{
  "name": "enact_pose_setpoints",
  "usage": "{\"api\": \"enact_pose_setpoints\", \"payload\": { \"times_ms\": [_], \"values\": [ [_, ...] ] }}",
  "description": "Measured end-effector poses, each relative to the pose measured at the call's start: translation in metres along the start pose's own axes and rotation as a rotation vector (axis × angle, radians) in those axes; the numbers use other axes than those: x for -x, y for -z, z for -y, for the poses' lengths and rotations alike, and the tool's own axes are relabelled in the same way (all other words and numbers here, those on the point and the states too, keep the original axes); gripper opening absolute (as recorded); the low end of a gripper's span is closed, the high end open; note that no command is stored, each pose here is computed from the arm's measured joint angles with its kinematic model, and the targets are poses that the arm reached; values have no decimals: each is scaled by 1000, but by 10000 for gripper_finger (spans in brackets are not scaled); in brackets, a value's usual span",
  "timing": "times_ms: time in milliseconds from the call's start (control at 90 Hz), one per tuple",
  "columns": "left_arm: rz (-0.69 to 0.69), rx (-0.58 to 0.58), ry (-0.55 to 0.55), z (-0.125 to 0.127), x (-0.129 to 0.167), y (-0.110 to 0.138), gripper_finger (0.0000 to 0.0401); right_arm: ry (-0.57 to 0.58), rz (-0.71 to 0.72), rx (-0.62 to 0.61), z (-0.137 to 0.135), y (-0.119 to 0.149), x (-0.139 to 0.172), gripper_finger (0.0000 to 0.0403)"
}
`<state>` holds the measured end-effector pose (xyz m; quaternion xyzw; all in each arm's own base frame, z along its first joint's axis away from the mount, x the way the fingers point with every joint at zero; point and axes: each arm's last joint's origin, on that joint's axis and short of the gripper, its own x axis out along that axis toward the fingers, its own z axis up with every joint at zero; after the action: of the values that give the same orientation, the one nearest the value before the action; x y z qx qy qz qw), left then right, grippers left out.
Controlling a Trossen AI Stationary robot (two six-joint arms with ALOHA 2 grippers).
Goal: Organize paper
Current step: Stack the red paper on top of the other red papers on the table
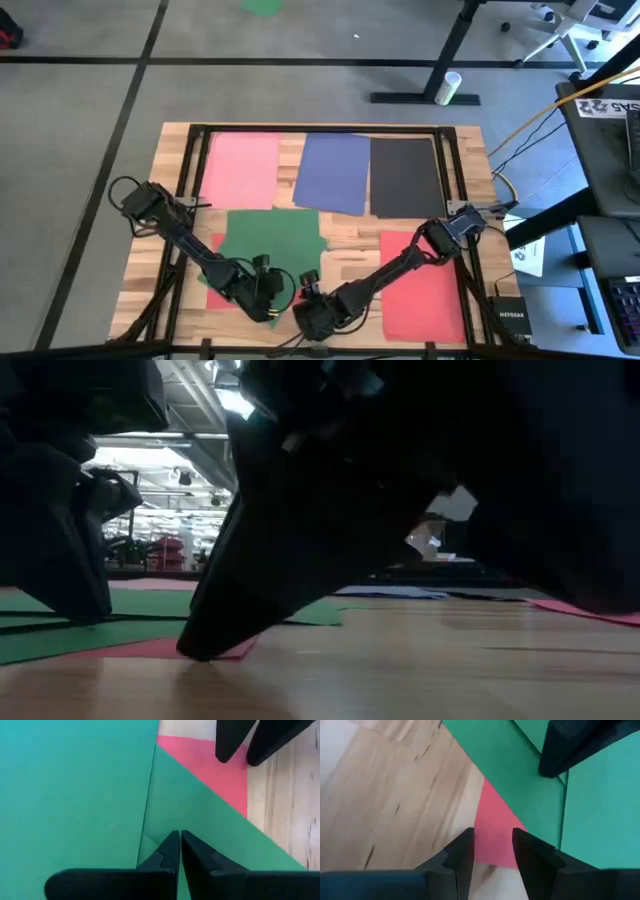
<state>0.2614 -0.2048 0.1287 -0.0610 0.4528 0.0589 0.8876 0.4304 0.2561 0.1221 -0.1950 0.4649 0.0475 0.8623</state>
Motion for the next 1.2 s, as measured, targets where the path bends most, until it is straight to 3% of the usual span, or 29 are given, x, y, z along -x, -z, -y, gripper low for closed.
{"api": "enact_pose_setpoints", "payload": {
  "times_ms": [644, 1200],
  "values": [
    [8, -4, 29, 10, -10, 7, 0, -65, -93, 72, -29, 13, 16, 124],
    [12, -12, 44, 10, -11, 7, 0, -76, -73, 52, -1, 6, 3, 124]
  ]
}}
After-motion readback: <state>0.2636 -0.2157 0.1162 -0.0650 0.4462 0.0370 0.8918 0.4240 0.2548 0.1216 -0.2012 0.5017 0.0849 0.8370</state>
